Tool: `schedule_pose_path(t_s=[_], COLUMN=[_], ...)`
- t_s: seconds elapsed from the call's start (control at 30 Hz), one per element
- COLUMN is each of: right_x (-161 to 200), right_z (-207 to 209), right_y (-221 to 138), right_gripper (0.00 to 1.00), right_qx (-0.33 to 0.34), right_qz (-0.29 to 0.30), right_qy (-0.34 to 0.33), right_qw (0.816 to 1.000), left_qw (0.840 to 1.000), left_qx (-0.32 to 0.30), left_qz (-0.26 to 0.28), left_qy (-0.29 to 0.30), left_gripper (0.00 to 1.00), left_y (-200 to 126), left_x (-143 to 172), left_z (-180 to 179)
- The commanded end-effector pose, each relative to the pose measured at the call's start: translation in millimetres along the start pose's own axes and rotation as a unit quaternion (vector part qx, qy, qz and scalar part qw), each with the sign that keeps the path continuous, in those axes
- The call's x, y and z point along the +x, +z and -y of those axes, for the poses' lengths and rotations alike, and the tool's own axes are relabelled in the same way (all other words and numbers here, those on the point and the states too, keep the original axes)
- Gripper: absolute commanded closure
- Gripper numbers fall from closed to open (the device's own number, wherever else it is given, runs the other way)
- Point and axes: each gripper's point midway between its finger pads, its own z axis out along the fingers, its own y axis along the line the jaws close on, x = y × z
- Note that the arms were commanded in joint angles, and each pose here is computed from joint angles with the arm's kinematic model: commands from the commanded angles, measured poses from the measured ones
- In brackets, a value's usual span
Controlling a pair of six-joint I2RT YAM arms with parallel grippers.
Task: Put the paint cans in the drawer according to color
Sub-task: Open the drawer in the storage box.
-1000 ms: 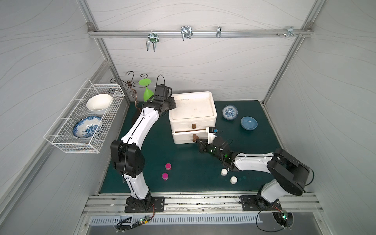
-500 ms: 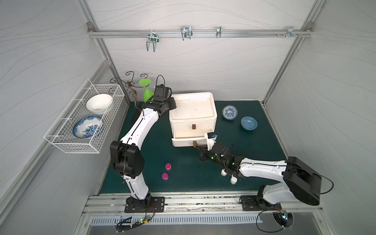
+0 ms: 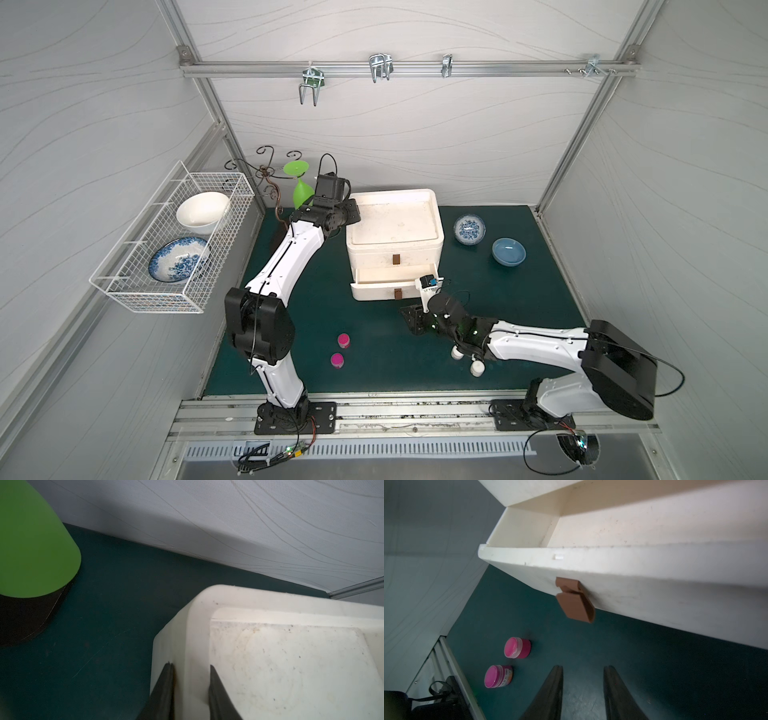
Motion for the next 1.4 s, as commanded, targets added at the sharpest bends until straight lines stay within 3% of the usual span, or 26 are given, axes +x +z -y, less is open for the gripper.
schedule_pose_path(t_s=[0.0,0.13,0.2,0.3,0.33,0.43,0.53,0.73,0.97,1.2,1.37], right_x=[-5,-5,-2,9,15,26,23,-26,-75,-86,-88], right_z=[3,23,40,66,74,89,91,70,32,-11,-19], right_y=[-28,-67,-88,-112,-119,-131,-133,-126,-75,-32,-17], right_gripper=[0.59,0.57,0.46,0.21,0.02,0.01,0.01,0.01,0.01,0.02,0.04], right_qx=[0.029,0.082,0.122,0.174,0.187,0.205,0.197,0.173,0.085,-0.028,-0.049], right_qz=[-0.016,-0.031,-0.042,-0.072,-0.083,-0.101,-0.091,-0.023,0.000,-0.007,-0.020], right_qy=[-0.017,-0.027,-0.035,-0.037,-0.035,-0.032,-0.039,-0.091,-0.177,-0.277,-0.338], right_qw=[0.999,0.996,0.991,0.981,0.978,0.973,0.975,0.980,0.980,0.960,0.940], left_qw=[0.993,0.993,0.994,0.995,0.996,0.997,0.997,0.997,0.998,0.997,0.997], left_qx=[0.060,0.064,0.067,0.066,0.065,0.061,0.061,0.051,0.037,0.038,0.040], left_qz=[-0.069,-0.066,-0.060,-0.048,-0.040,-0.028,-0.030,-0.043,-0.053,-0.056,-0.056], left_qy=[-0.079,-0.072,-0.066,-0.055,-0.050,-0.035,-0.031,-0.027,-0.022,-0.023,-0.026], left_gripper=[0.79,0.69,0.59,0.45,0.42,0.36,0.37,0.41,0.42,0.43,0.43], left_y=[-2,-7,-12,-21,-26,-33,-31,-20,-10,-8,-8], left_x=[28,26,22,16,13,8,9,16,21,21,20], left_z=[21,23,24,24,24,23,23,19,13,13,13])
